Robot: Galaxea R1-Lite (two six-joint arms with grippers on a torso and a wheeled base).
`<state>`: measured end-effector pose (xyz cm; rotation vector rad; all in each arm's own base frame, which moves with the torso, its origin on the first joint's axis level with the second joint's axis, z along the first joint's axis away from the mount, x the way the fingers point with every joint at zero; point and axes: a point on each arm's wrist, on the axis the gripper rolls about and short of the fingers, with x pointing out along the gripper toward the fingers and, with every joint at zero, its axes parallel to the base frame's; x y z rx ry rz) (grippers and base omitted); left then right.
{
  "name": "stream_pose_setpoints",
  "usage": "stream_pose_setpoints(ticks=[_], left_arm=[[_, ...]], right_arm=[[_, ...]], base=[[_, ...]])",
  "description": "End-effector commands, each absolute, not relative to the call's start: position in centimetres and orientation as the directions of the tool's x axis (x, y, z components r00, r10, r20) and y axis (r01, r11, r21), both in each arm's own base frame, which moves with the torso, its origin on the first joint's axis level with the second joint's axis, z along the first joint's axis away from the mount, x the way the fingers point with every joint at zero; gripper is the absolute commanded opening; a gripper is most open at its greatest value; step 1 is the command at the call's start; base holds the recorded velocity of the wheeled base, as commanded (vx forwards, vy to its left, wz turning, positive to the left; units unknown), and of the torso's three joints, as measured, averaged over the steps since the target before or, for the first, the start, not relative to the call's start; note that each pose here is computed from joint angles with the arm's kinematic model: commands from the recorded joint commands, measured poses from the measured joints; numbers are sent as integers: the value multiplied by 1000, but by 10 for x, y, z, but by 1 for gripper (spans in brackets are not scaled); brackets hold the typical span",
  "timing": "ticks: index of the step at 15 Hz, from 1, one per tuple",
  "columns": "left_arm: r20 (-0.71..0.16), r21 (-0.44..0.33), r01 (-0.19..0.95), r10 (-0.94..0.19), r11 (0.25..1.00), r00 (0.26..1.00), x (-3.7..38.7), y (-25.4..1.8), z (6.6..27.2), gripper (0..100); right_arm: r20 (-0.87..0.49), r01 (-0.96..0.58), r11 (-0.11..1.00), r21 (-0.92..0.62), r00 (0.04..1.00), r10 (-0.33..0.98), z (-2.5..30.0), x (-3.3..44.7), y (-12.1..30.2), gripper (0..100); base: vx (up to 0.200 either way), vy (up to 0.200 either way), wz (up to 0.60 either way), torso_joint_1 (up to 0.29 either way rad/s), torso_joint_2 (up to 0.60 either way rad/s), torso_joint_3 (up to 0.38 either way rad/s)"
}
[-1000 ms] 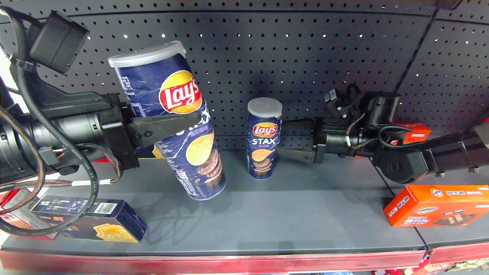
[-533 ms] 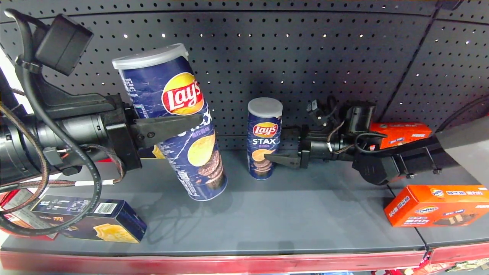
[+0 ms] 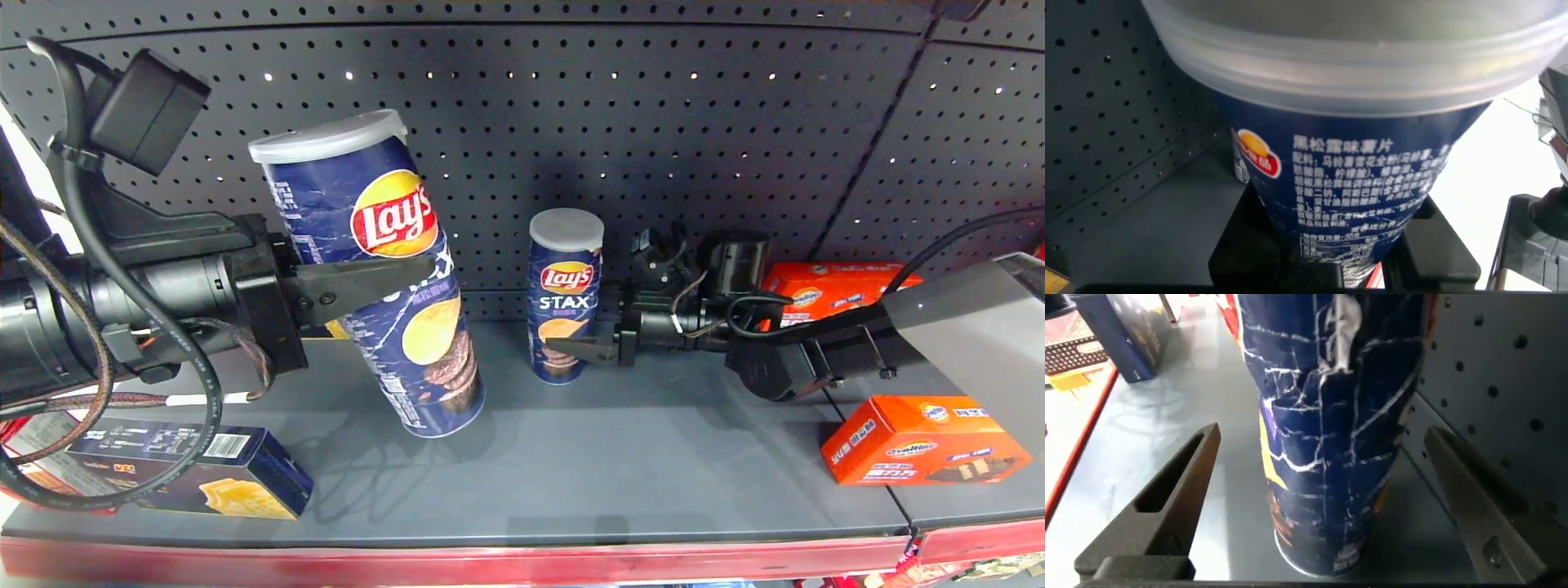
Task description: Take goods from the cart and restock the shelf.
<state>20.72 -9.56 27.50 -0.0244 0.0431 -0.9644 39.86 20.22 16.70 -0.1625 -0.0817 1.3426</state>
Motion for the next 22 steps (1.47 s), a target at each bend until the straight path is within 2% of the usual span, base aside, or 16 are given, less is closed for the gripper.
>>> stream_pose_setpoints(ticks=[1, 5, 6, 11, 14, 16, 18, 22], left_arm=[[-27, -41, 821, -822, 570, 569, 207, -96, 275, 0], [-29, -43, 820, -821, 571, 570, 208, -96, 274, 0], [-28, -42, 816, -817, 576, 575, 209, -94, 274, 0], [-27, -39, 808, -809, 587, 587, 209, -91, 274, 0], [-23, -37, 806, -807, 591, 590, 208, -89, 275, 0], [-22, -37, 806, -807, 591, 590, 208, -89, 276, 0], [-19, -34, 804, -805, 593, 593, 208, -89, 277, 0], [-20, -37, 803, -804, 595, 594, 208, -89, 276, 0]], right_arm=[[-37, -962, 221, -162, 230, 972, 164, 400, 207, 100], [-43, -961, 226, -158, 236, 971, 155, 403, 218, 100], [-42, -961, 226, -159, 236, 971, 154, 403, 218, 0], [-31, -957, 242, -161, 250, 968, 158, 400, 218, 0], [-21, -954, 244, -173, 252, 968, 174, 383, 210, 0], [-9, -940, 286, -187, 293, 956, 196, 352, 206, 0], [-11, -945, 267, -188, 274, 962, 204, 318, 204, 0], [-3, -960, 200, -195, 204, 979, 189, 263, 200, 0]], base=[[0, 0, 0, 0, 0, 0], [0, 0, 0, 0, 0, 0], [0, 0, 0, 0, 0, 0], [0, 0, 0, 0, 0, 0], [0, 0, 0, 0, 0, 0], [0, 0, 0, 0, 0, 0], [0, 0, 0, 0, 0, 0], [0, 0, 0, 0, 0, 0]])
